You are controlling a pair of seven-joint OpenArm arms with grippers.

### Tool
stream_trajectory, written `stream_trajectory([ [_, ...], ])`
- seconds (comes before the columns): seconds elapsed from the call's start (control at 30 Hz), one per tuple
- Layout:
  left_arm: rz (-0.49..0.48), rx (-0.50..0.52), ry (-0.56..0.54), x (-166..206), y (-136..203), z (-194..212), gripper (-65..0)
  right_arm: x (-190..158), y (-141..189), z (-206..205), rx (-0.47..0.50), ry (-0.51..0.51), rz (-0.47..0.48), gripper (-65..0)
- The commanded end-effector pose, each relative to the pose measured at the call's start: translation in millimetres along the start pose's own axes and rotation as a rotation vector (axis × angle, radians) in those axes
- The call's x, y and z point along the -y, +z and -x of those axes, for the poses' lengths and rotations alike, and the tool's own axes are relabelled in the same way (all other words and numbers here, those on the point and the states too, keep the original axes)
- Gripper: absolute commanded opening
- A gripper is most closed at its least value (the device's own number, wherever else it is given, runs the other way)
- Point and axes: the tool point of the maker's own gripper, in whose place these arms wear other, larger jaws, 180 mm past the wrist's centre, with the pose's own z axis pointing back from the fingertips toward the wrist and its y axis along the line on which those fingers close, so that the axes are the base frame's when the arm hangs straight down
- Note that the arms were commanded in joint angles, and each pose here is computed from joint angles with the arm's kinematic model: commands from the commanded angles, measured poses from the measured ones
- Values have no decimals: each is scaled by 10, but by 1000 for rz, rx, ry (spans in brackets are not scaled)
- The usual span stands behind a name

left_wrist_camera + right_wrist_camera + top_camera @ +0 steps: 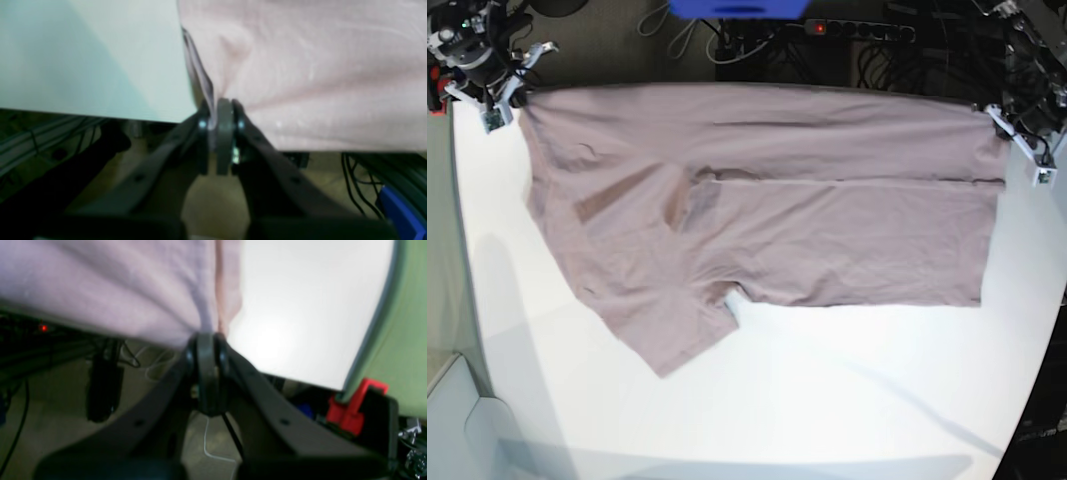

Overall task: Layout the t-shirt on the table in an organized manner, then fold the t-shirt properly
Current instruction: 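Open both grippers and release the folded edge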

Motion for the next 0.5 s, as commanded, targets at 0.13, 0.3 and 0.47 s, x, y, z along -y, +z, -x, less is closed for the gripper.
stream_trajectory([
  [0.13,-22,34,-18,-67,61,-121,-648,-4,62,52,-6,16,1,-650],
  [0.3,-19,37,-17,-57,55,-136,-648,-25,58,65,-13,16,-4,-650],
  [0.47,-18,32,-14,-55,48,-113,-648,-25,58,68,-14,16,-4,-650],
])
